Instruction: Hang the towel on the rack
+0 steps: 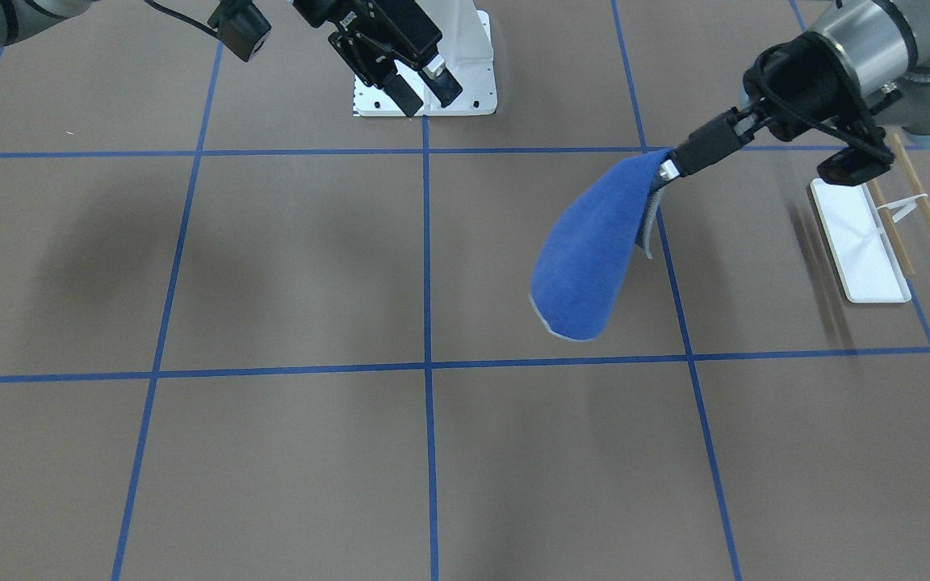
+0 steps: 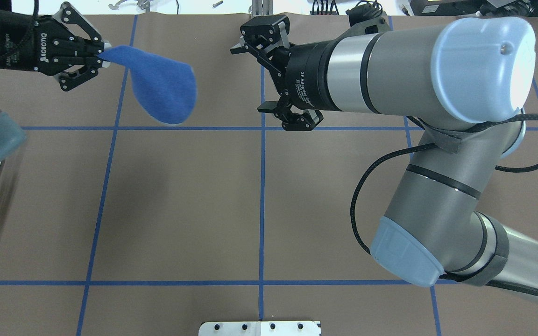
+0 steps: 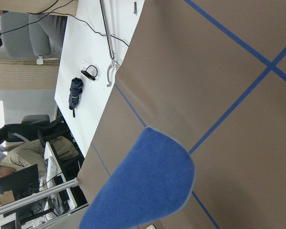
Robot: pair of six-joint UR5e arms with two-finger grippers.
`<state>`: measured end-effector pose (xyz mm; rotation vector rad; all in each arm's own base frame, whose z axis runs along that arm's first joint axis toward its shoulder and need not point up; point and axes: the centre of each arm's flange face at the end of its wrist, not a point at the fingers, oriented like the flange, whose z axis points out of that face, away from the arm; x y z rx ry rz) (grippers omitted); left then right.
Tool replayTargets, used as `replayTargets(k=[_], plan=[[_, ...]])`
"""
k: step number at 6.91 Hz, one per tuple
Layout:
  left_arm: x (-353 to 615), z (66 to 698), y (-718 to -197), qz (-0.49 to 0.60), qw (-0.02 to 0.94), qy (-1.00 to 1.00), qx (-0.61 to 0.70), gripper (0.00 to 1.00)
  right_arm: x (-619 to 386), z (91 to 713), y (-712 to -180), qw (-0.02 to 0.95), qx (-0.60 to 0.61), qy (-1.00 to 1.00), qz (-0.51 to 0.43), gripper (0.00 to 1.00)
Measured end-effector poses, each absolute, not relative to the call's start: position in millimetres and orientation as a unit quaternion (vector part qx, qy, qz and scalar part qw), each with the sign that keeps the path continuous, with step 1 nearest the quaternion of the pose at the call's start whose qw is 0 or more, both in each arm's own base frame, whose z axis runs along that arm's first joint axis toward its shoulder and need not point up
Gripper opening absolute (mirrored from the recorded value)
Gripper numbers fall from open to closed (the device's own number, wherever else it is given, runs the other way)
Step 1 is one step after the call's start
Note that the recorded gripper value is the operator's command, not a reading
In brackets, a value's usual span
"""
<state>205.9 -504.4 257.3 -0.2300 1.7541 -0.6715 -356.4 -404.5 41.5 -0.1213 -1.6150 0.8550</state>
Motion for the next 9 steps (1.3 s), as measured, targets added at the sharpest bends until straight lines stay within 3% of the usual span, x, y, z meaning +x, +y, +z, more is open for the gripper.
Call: replayTargets(k=[5, 9], plan=[[110, 339, -543, -0.166, 0.734, 0.626, 0.205, 0.0, -359, 63, -409, 0.642, -0.004, -0.687, 0.34, 1.0], [74, 421, -528, -0.091, 0.8, 0.5, 0.318, 0.0, -348, 90, -414, 0.665, 0.032, -0.672, 0.325, 1.0]])
